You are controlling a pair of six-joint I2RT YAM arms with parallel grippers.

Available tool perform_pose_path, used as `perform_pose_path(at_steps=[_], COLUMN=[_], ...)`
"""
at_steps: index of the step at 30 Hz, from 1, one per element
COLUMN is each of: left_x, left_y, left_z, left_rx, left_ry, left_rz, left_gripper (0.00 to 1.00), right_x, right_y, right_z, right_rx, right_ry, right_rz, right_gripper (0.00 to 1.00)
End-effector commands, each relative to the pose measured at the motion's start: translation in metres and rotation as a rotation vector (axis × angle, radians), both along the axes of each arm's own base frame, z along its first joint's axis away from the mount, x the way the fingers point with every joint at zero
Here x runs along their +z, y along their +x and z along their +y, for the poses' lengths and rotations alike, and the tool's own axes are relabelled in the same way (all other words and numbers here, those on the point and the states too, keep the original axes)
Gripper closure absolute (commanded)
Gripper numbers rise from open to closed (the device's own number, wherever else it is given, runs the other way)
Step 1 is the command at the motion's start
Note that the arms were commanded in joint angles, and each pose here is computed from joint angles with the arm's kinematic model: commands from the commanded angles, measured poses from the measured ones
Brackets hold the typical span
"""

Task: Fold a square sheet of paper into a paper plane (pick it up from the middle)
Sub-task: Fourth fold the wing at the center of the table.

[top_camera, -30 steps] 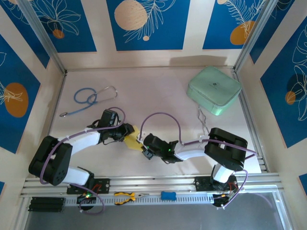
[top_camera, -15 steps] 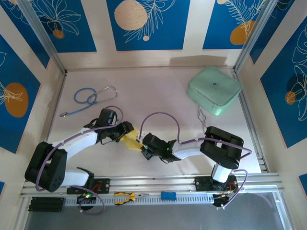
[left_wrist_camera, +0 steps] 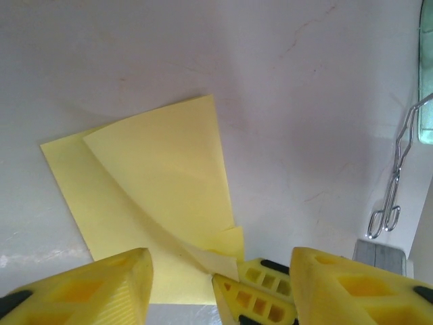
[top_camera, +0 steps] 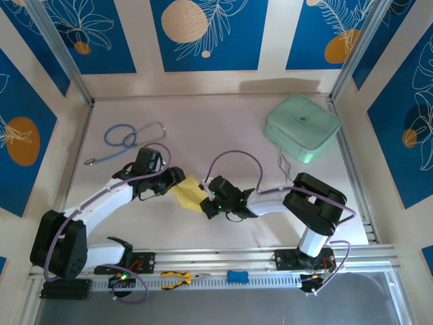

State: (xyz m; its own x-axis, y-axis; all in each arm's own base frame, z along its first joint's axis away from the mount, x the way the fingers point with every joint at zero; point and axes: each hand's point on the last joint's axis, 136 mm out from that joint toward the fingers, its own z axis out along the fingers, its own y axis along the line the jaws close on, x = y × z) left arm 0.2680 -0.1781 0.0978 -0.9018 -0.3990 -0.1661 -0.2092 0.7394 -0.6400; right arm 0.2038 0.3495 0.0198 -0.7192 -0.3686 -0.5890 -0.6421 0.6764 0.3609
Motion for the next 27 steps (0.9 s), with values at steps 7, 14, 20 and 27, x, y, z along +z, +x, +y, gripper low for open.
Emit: perform_pose_path(at_steps=[7,14,20,27], left_x=[-0.003,-0.012,-0.018,-0.028], left_y=[0.000,0.000,-0.002,-0.004], left_z=[-0.003,-0.016,-0.022,-0.027], left_rx=[-0.005,-0.020,-0.029,-0.037], left_ry=[-0.040,-0.121,-0.160,-0.169], left_rz=[-0.003,0.008,0.020,0.041], left_gripper=[0.77,0.93,0.94,0.96], right_x=[-0.007,-0.003,-0.005,0.000], right_y=[-0.008,-0.005,-0.005,-0.003], right_z=[-0.002,-0.001,0.001,0.000], right_rx=[-0.050,-0.087,-0.115,-0.151], right_ry=[0.088,0.145,0.174,0.210], right_rz=[0.197,0.284,0.345,0.390], right_gripper=[0.93,0.93,0.94,0.94])
